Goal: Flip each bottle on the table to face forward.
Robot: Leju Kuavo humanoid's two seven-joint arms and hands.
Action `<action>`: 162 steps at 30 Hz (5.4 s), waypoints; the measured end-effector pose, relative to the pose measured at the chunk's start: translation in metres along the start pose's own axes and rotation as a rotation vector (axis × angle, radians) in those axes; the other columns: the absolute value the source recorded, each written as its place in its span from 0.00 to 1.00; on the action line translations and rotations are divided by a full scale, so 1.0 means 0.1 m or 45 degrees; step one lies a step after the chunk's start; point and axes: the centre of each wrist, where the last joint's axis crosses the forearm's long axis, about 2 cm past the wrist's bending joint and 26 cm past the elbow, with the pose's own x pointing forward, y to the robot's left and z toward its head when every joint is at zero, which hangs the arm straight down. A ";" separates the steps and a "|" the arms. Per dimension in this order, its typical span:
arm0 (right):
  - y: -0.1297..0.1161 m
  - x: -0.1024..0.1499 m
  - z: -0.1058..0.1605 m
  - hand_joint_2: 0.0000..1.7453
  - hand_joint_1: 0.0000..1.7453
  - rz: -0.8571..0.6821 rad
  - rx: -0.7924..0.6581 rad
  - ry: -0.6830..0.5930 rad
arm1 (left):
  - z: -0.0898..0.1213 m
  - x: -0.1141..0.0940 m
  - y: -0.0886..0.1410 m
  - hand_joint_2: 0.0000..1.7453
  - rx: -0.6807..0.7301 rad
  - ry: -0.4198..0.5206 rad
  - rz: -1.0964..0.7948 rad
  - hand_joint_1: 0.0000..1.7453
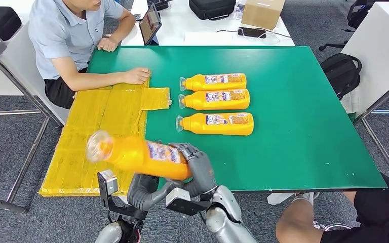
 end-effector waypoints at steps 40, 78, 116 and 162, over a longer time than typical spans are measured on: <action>0.39 0.19 -0.03 0.25 0.00 -0.070 0.249 0.023 | -0.05 0.17 0.11 1.00 0.216 -0.186 -0.102 1.00; 0.50 0.13 0.37 0.00 0.00 0.002 0.304 0.009 | -0.35 0.85 1.71 1.00 0.438 0.037 -1.170 1.00; 0.61 0.18 0.33 0.00 0.00 -0.160 0.440 -0.093 | -0.71 1.03 2.63 1.00 -0.300 0.667 -1.780 0.00; 0.16 0.05 0.38 1.00 0.00 0.349 0.161 0.044 | -0.44 1.14 1.28 1.00 0.486 -0.478 -0.656 0.00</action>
